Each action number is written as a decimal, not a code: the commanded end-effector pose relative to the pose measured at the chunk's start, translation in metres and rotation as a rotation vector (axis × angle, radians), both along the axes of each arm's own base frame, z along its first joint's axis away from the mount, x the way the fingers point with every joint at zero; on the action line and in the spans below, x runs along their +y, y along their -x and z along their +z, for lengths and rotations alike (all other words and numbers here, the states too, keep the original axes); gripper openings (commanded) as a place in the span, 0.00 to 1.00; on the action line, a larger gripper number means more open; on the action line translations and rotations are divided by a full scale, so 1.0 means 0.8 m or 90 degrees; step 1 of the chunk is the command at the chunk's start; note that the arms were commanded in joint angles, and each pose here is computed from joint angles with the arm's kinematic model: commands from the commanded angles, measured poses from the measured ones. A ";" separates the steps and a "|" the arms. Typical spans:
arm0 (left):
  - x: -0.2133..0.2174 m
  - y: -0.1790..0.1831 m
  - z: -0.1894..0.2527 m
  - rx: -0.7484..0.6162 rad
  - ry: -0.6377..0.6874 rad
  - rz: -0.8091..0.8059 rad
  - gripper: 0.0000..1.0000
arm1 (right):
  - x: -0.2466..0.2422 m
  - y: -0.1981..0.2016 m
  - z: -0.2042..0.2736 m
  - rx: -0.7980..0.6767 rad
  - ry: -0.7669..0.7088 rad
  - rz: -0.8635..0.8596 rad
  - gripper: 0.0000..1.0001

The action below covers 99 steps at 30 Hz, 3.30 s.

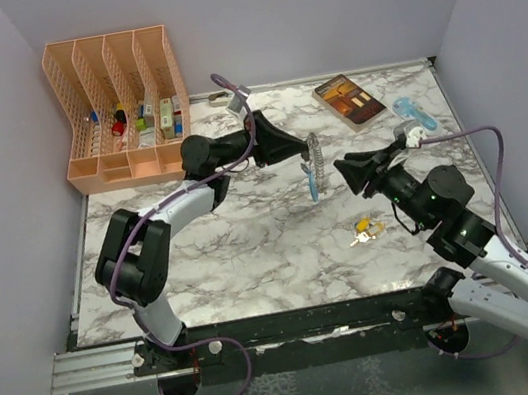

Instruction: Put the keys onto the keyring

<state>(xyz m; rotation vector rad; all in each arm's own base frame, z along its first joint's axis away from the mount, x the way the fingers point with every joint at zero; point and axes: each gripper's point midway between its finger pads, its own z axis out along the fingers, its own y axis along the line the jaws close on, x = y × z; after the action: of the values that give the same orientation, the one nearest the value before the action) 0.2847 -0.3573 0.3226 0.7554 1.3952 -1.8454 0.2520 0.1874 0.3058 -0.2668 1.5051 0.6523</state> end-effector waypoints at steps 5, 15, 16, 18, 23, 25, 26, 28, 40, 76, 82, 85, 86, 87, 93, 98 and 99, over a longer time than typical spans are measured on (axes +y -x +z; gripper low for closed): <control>0.031 0.021 0.090 -0.062 0.206 0.025 0.00 | -0.027 -0.020 0.062 -0.066 -0.062 -0.094 0.28; 0.041 0.030 0.133 -0.142 0.289 0.028 0.00 | 0.015 -0.024 0.157 -0.126 -0.097 -0.004 0.29; 0.041 0.029 0.130 -0.138 0.290 0.035 0.00 | 0.018 -0.024 0.157 -0.118 -0.091 0.002 0.27; 0.041 0.026 0.123 -0.138 0.286 0.045 0.00 | 0.022 -0.024 0.156 -0.109 -0.088 0.013 0.22; 0.039 0.021 0.125 -0.134 0.291 0.045 0.00 | 0.033 -0.018 0.148 -0.096 -0.093 0.045 0.20; 0.038 0.020 0.128 -0.131 0.296 0.043 0.00 | 0.041 -0.018 0.144 -0.091 -0.093 0.066 0.21; 0.038 0.020 0.129 -0.131 0.297 0.042 0.00 | 0.045 -0.019 0.141 -0.088 -0.091 0.072 0.22; 0.038 0.020 0.130 -0.132 0.298 0.039 0.00 | 0.053 -0.024 0.132 -0.077 -0.084 0.082 0.23; 0.040 0.033 0.141 -0.144 0.300 0.022 0.00 | 0.065 -0.040 0.117 -0.065 -0.090 0.082 0.25; 0.040 0.035 0.145 -0.140 0.301 0.012 0.00 | 0.039 -0.045 0.134 -0.072 -0.135 0.036 0.18; 0.040 0.036 0.144 -0.146 0.298 0.013 0.00 | 0.050 -0.048 0.131 -0.068 -0.144 0.059 0.16; 0.039 0.033 0.140 -0.141 0.297 0.016 0.00 | 0.056 -0.048 0.131 -0.066 -0.149 0.072 0.15; 0.038 0.033 0.139 -0.138 0.297 0.016 0.00 | 0.057 -0.048 0.132 -0.066 -0.152 0.075 0.15; 0.038 0.032 0.139 -0.138 0.296 0.017 0.00 | 0.057 -0.047 0.133 -0.065 -0.154 0.076 0.15; 0.037 0.030 0.135 -0.137 0.294 0.018 0.00 | 0.055 -0.044 0.135 -0.065 -0.162 0.077 0.15; 0.036 0.029 0.136 -0.136 0.295 0.016 0.00 | 0.061 -0.043 0.132 -0.057 -0.164 0.092 0.15; 0.036 0.029 0.136 -0.138 0.294 0.017 0.00 | 0.062 -0.044 0.129 -0.055 -0.164 0.093 0.15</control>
<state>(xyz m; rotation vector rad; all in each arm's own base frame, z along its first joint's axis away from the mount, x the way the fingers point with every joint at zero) 0.2947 -0.3462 0.3921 0.5305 1.1230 -1.9637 0.2938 0.2299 0.3927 -0.1805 1.3608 0.8689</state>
